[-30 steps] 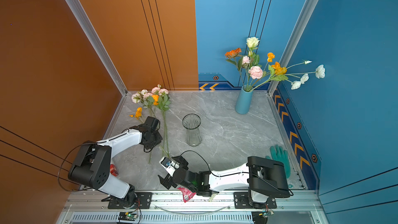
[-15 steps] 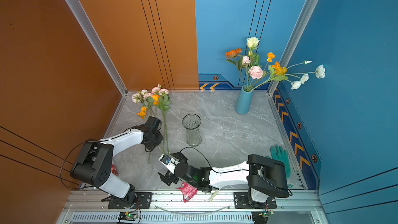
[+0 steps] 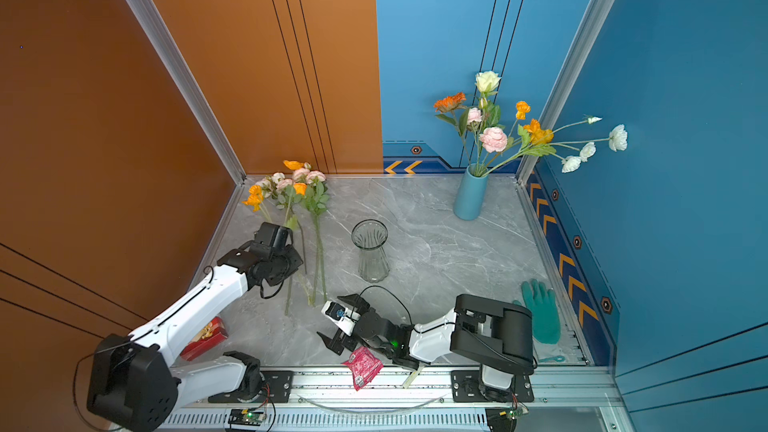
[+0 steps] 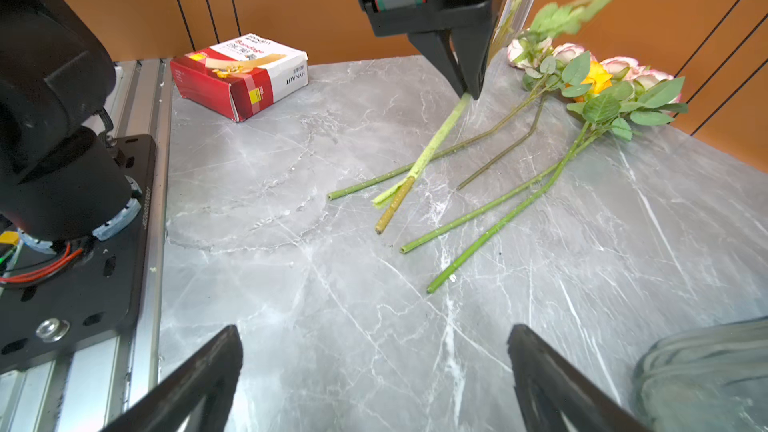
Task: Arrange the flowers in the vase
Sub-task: 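Lift the yellow poppy stems with the left gripper over the glass vase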
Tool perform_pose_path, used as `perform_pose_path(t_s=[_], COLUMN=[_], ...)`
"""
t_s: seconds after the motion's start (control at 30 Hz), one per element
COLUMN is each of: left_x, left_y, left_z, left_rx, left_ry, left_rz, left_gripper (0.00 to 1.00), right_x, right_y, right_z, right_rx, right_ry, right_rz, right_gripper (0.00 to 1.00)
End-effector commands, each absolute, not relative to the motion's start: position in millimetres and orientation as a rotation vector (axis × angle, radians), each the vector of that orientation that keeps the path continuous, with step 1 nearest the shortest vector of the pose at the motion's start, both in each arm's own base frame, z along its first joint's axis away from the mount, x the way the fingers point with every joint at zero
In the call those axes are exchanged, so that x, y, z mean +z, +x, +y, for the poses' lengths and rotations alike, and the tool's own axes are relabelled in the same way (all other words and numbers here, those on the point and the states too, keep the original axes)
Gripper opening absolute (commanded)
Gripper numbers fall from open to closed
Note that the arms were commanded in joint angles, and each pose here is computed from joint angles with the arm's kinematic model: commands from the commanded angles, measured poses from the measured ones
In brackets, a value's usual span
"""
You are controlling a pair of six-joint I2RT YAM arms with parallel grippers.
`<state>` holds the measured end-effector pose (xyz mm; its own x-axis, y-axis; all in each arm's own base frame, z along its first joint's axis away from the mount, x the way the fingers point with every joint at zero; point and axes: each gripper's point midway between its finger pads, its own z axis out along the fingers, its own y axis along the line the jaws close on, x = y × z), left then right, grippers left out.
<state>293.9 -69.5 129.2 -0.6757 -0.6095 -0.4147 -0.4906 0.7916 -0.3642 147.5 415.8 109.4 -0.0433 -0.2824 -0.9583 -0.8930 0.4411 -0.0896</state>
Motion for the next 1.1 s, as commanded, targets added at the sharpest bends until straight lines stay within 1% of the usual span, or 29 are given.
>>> perform_pose_path(t_s=[0.0, 0.13, 0.27, 0.37, 0.47, 0.63, 0.7, 0.77, 0.87, 1.07], left_x=[169.3, 217.5, 262.3, 295.6, 319.4, 348.7, 363.8, 391.7, 409.2, 417.1], left_y=[295.7, 300.6, 308.4, 311.3, 312.1, 313.9, 317.7, 319.6, 324.2, 339.1], left_z=[-65.8, -74.0, -93.3, -107.6, -121.0, -154.8, -167.9, -180.7, -205.2, -251.6], left_rx=[-0.250, -0.265, -0.386, -0.447, -0.477, -0.571, -0.601, -0.635, -0.654, -0.687], left_ry=[-0.658, -0.470, -0.325, -0.229, -0.145, 0.014, 0.058, 0.108, 0.205, 0.316], left_rz=[2.374, 2.246, 2.095, 1.989, 1.931, 1.837, 1.766, 1.675, 1.580, 1.475], left_gripper=[0.00, 0.00, 0.00, 0.00, 0.00, 0.00, 0.00, 0.00, 0.00, 0.00], right_x=[141.3, 155.5, 169.0, 172.2, 175.3, 196.8, 207.3, 217.7, 228.0, 237.2], right_y=[147.5, 145.7, 149.3, 155.6, 163.7, 177.9, 184.6, 192.6, 201.0, 205.5], right_z=[416.3, 407.4, 389.0, 375.6, 362.9, 336.7, 324.8, 310.1, 288.7, 257.2], right_rx=[0.723, 0.727, 0.738, 0.701, 0.650, 0.591, 0.590, 0.583, 0.594, 0.588], right_ry=[-1.001, -0.996, -0.909, -0.857, -0.823, -0.760, -0.729, -0.682, -0.615, -0.519], right_rz=[1.523, 1.558, 1.595, 1.652, 1.701, 1.723, 1.733, 1.747, 1.762, 1.789], right_gripper=[1.00, 1.00, 1.00, 1.00, 1.00, 1.00, 1.00, 1.00, 1.00, 1.00])
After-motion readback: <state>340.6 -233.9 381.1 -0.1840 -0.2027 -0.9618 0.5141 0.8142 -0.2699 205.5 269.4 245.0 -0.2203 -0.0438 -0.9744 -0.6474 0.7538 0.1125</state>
